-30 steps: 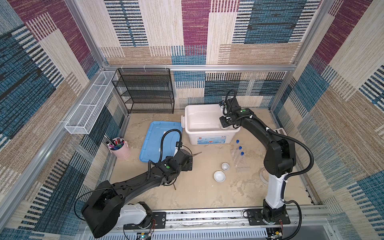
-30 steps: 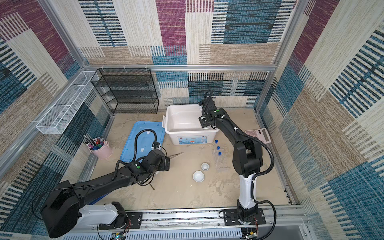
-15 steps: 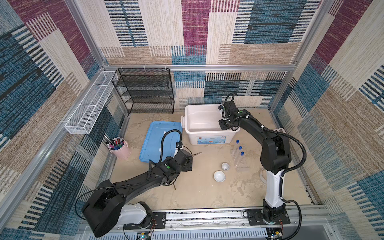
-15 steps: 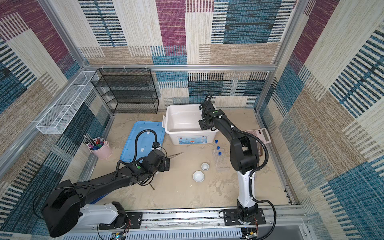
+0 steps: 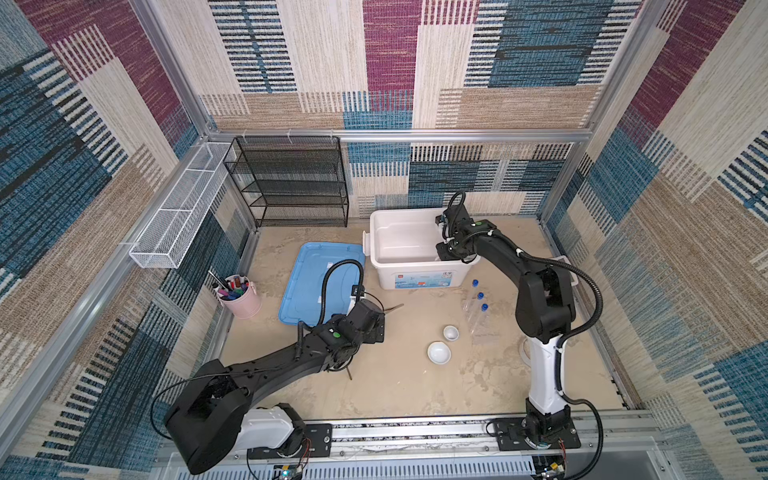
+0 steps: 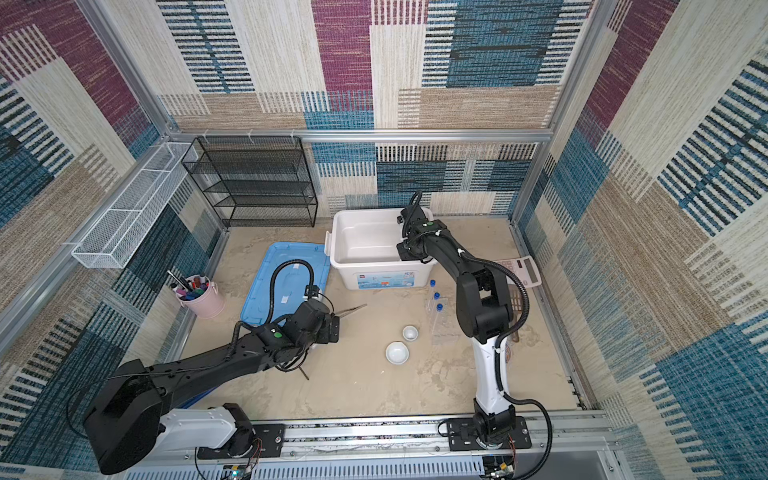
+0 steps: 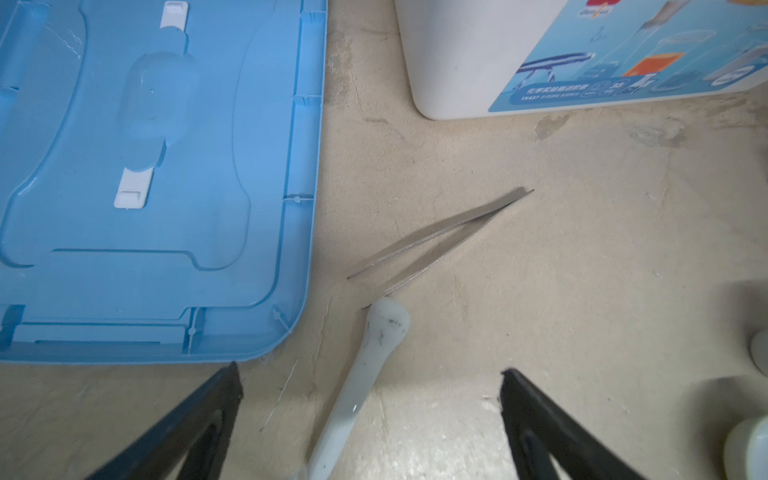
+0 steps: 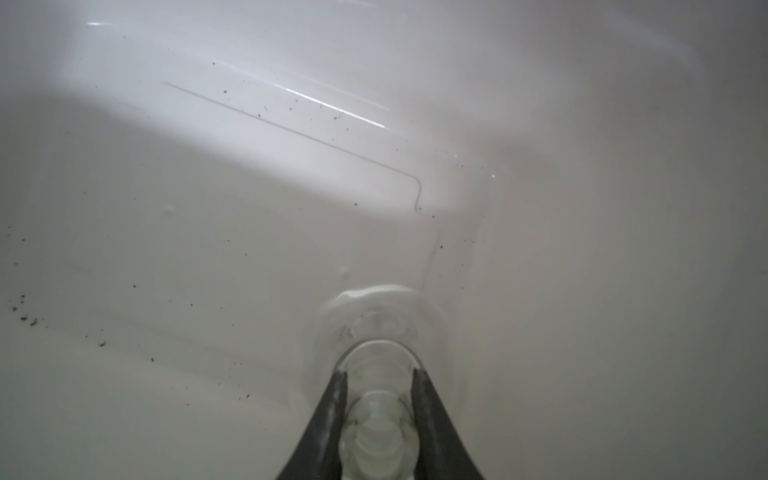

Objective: Organize the chemistry lab equipment
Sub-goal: 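Carry the flask over the white bin and lower it inside, then open the right gripper to release the flask and raise it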

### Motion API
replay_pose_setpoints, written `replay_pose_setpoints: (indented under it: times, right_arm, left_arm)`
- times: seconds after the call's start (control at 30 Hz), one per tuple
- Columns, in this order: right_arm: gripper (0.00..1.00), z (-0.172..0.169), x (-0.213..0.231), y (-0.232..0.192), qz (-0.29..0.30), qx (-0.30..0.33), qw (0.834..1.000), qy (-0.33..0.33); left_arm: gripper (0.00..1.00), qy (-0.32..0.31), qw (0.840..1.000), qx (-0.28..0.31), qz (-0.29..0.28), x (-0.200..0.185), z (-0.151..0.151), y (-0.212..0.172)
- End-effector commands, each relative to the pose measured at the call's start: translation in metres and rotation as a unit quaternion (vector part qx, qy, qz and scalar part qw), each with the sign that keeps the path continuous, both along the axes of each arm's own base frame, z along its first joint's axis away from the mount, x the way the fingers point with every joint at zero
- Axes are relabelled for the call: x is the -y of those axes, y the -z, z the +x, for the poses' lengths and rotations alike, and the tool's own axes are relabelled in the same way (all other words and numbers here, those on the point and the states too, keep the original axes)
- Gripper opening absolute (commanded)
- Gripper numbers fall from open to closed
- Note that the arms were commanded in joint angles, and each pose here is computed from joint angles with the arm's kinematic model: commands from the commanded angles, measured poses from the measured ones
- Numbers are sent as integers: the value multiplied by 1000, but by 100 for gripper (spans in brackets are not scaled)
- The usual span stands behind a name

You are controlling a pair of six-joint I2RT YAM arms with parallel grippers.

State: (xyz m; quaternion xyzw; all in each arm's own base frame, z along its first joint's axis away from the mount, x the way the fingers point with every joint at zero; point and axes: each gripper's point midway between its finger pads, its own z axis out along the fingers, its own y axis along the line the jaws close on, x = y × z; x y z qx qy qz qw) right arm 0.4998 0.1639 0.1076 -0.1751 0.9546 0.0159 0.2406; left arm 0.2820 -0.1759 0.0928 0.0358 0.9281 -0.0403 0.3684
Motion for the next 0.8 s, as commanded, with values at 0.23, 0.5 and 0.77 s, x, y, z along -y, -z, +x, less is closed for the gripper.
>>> replay_pose_setpoints:
  times: [0.23, 0.5, 0.77]
  right_arm:
    - [30, -1, -2, 9, 18, -18, 1000, 3]
    - [33, -4, 0, 21, 17, -37, 999, 4]
    - [40, -7, 0, 28, 19, -50, 999, 3]
  left_arm:
    - [99, -3, 1000, 1, -7, 2, 2, -2]
    - [99, 1, 1000, 0, -5, 4, 3, -2]
    - [99, 8, 1000, -4, -5, 9, 5, -2]
